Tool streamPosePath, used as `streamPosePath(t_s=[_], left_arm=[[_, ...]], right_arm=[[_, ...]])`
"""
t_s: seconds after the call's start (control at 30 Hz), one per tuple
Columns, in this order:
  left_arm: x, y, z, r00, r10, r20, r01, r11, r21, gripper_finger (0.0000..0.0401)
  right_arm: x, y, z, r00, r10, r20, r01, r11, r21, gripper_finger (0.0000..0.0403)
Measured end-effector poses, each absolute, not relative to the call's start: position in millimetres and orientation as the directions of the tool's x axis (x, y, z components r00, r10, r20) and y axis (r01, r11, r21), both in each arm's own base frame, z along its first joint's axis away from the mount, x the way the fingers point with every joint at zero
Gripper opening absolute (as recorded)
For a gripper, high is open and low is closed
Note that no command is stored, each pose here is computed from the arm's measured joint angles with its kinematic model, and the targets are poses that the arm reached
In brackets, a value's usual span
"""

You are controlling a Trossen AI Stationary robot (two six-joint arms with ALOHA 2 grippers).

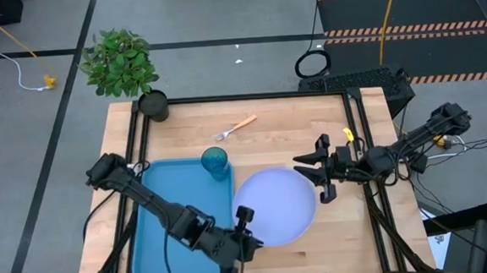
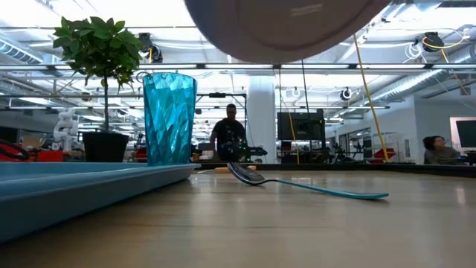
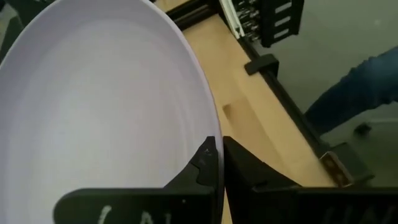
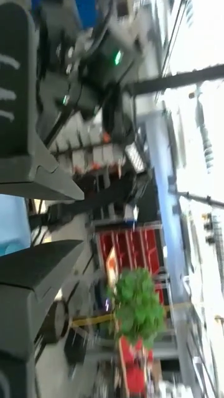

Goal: Pick and place plate/cup/fork/spoon on tray
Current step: Put the purple to the bottom right of the blue cup on the blue tray

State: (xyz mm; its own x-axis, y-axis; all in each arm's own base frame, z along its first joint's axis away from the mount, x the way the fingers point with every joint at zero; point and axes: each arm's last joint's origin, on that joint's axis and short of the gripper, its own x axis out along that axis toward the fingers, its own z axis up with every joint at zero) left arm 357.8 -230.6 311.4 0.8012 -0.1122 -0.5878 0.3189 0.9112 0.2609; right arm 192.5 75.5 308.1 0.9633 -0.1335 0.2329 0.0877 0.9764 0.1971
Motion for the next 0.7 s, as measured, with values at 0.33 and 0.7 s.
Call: streamPosePath(t_s=[0.33, 0.7], left_arm=[[326.6, -260.1, 304.5, 0.776, -0.043, -0.629, 0.23, 0.948, 0.22, 0.0007], [287.6, -287.8, 268.3, 0.743, 0.014, -0.67, 0.134, 0.976, 0.169, 0.0008]], right_arm=[[191.1, 77.2, 307.2, 0.959, -0.179, 0.218, 0.142, 0.974, 0.177, 0.0104], [192.0, 77.7, 303.3, 0.968, -0.174, 0.183, 0.143, 0.975, 0.172, 0.0104]])
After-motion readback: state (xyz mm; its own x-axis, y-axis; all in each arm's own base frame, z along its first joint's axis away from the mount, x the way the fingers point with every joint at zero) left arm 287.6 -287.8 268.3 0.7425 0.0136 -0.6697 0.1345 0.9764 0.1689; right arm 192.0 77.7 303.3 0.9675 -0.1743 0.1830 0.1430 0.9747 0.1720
